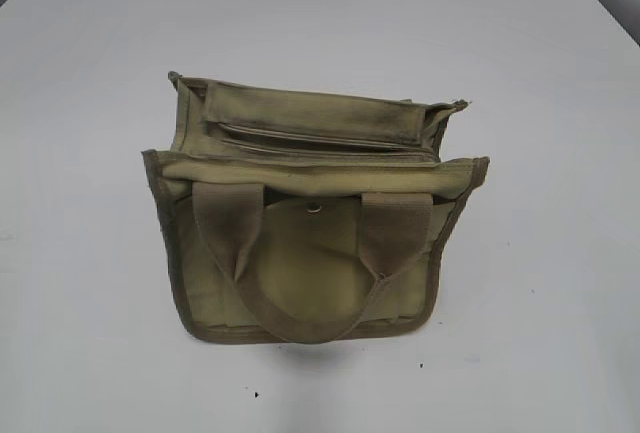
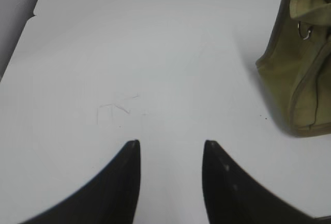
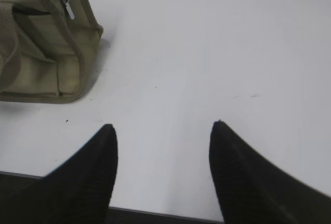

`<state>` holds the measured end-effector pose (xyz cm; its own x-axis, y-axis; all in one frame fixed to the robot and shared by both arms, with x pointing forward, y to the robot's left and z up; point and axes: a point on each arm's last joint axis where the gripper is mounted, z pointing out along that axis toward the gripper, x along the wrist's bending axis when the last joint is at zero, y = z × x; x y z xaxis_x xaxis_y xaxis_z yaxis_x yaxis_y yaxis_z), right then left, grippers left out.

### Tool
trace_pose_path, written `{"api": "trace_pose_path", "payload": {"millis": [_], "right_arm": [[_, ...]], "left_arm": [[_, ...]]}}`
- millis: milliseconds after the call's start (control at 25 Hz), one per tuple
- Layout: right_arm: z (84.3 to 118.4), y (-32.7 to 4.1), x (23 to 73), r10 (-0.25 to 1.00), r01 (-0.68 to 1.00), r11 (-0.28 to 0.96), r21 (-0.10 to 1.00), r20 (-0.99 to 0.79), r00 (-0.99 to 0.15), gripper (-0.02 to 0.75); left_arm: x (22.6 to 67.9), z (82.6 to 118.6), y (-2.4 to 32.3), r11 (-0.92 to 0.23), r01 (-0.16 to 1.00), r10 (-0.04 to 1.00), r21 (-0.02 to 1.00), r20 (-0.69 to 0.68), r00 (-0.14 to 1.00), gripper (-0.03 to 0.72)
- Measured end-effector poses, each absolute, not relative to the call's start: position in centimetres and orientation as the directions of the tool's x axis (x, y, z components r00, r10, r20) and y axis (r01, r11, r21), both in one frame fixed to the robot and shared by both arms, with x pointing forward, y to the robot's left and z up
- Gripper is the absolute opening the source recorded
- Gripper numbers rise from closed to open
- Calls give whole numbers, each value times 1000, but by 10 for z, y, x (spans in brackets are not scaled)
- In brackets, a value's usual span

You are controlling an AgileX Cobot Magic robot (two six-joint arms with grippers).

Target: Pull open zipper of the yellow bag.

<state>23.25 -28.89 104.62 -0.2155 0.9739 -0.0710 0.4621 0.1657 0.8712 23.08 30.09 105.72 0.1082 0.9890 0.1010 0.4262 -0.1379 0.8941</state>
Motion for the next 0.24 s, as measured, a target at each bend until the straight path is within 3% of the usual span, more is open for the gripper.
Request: {"api": "trace_pose_path", "payload": {"millis": [240], "right_arm": [[1046, -289, 232, 974, 462, 166, 871, -71, -215, 445]], "left_arm": [[231, 1057, 301, -138, 426, 989, 894, 101, 108, 313]]}}
